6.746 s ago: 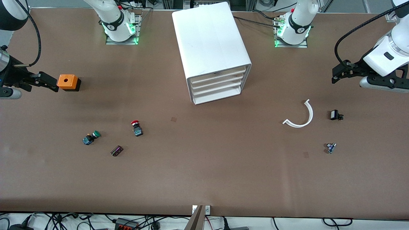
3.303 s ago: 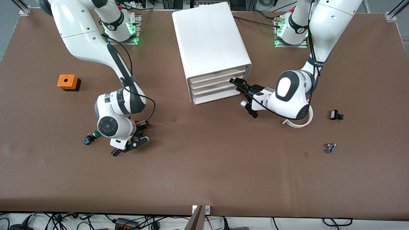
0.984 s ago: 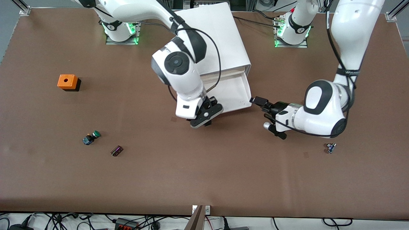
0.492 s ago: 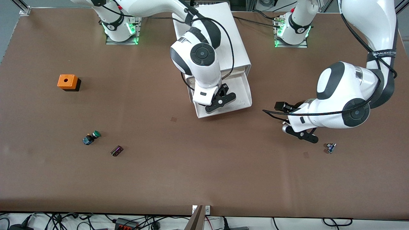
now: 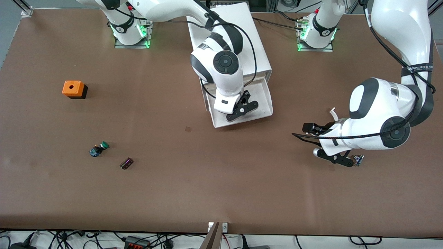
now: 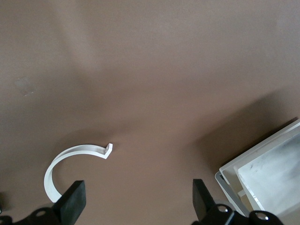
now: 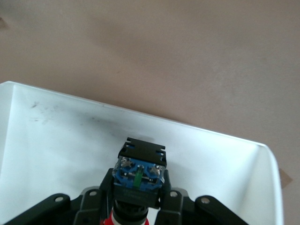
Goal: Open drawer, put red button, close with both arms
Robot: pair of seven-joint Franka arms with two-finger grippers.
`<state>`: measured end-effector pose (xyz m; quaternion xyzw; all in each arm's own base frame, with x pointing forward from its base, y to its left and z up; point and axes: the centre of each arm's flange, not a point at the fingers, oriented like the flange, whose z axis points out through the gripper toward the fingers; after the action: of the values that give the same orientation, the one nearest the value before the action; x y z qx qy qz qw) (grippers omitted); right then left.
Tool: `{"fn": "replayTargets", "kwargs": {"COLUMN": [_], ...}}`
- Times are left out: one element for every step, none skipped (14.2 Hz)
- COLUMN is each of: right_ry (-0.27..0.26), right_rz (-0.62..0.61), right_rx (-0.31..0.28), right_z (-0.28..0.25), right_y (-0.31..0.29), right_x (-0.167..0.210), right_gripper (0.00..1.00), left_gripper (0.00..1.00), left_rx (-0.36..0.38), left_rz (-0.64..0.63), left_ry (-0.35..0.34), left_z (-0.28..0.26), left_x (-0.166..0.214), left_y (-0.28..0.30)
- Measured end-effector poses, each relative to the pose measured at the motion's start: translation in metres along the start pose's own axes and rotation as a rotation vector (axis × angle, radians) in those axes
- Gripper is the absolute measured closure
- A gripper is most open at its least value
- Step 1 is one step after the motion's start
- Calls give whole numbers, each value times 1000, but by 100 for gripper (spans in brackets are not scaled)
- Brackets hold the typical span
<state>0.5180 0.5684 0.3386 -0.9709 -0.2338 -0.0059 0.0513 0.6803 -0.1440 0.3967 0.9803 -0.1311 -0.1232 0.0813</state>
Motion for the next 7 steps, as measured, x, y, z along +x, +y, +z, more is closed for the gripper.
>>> {"fn": "replayTargets", "kwargs": {"right_ry": [-3,-6,-7,-7,-5,-2,3], "right_rz": [3,10,14,17,19,21,24], "right_rx": [2,6,8,8,9,11,12], "right_z": [3,5,6,7,6,5,3], "right_y": [-3,-6,-11,-15,-18,-19,-18], "right_x": [-1,-2,-3,-4,-5,-5,-4], "right_gripper": [59,59,59,59,59,54,44], "left_gripper": [0,0,0,0,0,0,0], "left_rx": [0,1,1,1,2,3,6], "left_rz": [-14,-27,-37,-43,-46,-48,-49], "left_ry": [1,2,4,4,4,4,3], "left_z": [0,-1,-1,-2,-1,-1,-1], "left_x": [0,0,1,1,1,1,1], "left_y": [1,2,3,4,5,5,5]}}
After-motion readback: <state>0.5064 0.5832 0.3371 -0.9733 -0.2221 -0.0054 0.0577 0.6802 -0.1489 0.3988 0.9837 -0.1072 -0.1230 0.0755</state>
